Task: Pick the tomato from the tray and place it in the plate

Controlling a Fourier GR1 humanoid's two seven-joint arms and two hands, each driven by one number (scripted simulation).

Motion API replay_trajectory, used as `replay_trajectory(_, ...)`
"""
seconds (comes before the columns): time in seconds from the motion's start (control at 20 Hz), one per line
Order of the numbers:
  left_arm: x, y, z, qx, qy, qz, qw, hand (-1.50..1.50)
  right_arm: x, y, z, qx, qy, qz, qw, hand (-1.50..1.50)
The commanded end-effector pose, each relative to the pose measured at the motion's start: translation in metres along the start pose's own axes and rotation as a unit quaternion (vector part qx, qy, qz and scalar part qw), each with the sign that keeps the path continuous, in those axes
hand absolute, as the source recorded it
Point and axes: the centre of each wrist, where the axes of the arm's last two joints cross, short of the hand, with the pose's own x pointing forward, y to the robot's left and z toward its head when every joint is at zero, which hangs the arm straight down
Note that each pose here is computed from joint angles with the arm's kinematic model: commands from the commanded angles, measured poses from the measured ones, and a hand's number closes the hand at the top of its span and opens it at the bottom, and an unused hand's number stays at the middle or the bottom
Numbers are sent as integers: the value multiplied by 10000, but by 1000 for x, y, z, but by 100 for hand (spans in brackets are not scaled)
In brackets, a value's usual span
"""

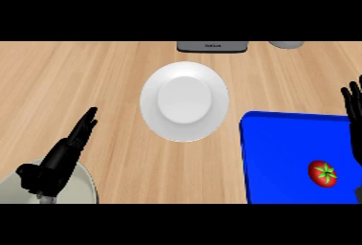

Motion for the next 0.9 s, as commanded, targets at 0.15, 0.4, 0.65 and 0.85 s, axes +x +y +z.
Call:
replay_trajectory(0.15,28,24,-27,772,-286,-370,9959,0,12,29,-35,-1766,294,-138,9837,-150)
replay_trajectory(0.4,33,14,-34,682,-434,-440,9958,0,-23,-54,9,-849,1138,3851,9119,150)
replay_trajectory(0.65,26,2,-57,893,-101,-337,9954,0,-63,77,42,-2214,1502,2346,9346,-150)
replay_trajectory(0.85,34,-6,-72,913,-59,-342,9952,0,-80,77,59,-2146,1346,3384,9063,-150)
